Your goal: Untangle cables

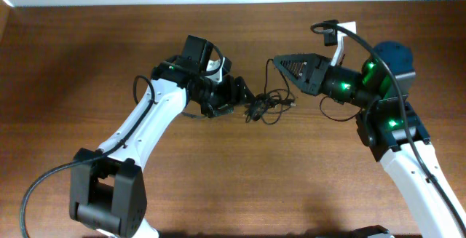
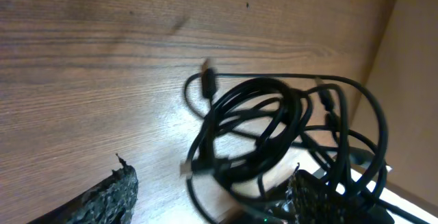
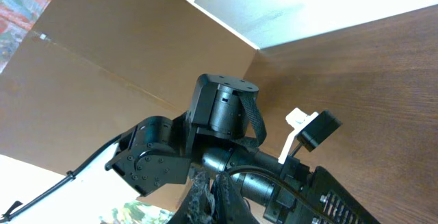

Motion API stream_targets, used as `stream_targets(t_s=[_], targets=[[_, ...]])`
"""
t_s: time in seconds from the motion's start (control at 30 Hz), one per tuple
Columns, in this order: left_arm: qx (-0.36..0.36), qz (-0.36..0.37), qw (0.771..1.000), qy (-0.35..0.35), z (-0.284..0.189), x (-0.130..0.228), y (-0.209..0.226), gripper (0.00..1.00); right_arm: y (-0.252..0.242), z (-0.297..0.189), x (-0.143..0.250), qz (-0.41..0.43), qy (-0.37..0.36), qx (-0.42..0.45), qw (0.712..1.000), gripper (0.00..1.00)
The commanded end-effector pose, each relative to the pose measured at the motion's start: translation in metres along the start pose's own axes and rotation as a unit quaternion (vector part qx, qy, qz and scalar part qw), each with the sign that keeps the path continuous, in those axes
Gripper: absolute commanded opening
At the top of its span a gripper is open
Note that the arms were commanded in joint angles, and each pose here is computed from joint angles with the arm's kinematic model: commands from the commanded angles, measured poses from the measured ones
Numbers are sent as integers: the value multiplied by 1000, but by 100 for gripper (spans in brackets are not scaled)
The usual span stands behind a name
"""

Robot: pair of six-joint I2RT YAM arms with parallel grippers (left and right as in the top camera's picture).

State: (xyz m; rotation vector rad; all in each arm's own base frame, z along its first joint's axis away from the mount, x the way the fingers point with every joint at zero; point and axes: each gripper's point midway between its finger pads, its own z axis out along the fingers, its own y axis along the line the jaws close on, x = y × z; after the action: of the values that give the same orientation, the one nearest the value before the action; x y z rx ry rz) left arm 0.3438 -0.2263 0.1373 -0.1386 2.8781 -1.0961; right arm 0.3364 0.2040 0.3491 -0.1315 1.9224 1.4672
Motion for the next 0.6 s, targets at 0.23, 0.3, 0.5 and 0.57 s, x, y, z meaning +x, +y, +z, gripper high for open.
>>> stream_targets(t_s=[0.23,0.3,0.5,0.57], targets=[[14,13,1000,14,-1,5,-7,77,-10,6,-13,2,-21,20,1000,4],[12,12,1000,14,-1,5,-6,75,-11,6,-15,2,-26,23,999,4],[12,12,1000,15,-1,6,-6,73,-1,5,-23,3,-42,6,999,4],[12,12,1000,15,-1,6,-6,73,1,6,-24,1,-43,3,999,4]])
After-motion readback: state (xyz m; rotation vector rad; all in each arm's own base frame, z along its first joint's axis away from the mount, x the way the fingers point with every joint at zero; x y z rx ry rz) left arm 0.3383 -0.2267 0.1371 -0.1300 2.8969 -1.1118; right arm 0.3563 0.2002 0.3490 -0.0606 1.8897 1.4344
